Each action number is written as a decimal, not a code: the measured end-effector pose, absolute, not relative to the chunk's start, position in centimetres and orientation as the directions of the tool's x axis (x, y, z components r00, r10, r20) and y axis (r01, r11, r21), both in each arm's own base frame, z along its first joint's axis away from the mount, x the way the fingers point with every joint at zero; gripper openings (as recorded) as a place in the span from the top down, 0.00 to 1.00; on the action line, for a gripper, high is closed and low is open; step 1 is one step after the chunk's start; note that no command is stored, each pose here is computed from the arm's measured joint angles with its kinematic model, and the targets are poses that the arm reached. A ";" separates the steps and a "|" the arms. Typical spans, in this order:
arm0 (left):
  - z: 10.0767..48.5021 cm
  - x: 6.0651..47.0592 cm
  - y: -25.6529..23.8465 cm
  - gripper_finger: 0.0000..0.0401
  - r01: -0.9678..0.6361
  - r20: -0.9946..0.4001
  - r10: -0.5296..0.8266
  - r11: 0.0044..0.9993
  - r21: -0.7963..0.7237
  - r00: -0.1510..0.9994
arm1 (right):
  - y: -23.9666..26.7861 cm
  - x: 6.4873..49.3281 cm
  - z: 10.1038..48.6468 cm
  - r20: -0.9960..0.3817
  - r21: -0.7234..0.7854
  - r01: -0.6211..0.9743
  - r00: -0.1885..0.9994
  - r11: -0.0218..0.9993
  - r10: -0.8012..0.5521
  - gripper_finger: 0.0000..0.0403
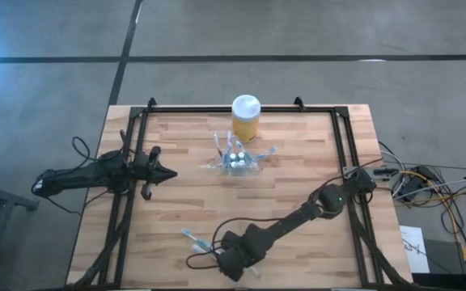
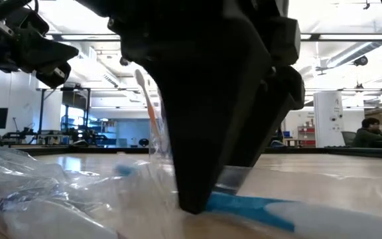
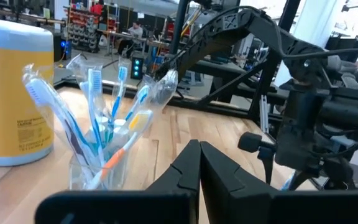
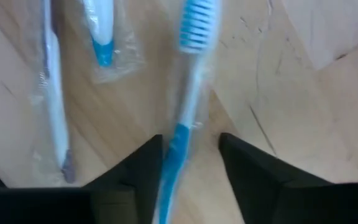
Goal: Pick & Place toothbrushing station
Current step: Put the blue toothbrush into the transparent organizer
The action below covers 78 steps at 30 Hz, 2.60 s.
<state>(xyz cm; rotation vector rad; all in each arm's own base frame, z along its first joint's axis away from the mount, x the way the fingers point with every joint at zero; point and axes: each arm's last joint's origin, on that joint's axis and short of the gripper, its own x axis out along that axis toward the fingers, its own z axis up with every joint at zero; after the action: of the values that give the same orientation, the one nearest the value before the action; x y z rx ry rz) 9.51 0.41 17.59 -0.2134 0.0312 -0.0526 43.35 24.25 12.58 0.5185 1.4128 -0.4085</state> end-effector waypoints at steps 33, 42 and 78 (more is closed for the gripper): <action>17.7 9.5 0.4 0.98 0.047 -0.016 -0.052 0.973 -0.224 0.999 | 20.8 36.1 33.5 -0.614 -0.062 0.084 0.782 0.994 -0.105 0.96; 18.2 9.5 0.4 0.98 0.057 0.033 -0.052 0.977 -0.207 0.998 | 15.9 28.6 34.1 -0.359 -0.009 0.015 0.933 1.000 -0.017 0.96; 17.2 9.8 0.9 0.98 -0.108 0.042 0.115 0.986 -0.129 0.993 | 4.1 12.9 20.9 0.206 -0.029 -0.092 0.974 0.995 0.096 0.96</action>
<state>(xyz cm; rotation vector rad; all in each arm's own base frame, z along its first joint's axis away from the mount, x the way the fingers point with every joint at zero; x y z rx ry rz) 9.81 0.93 17.19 -0.1265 -0.0493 0.1122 12.93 4.14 20.93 -0.0192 -0.2083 0.0948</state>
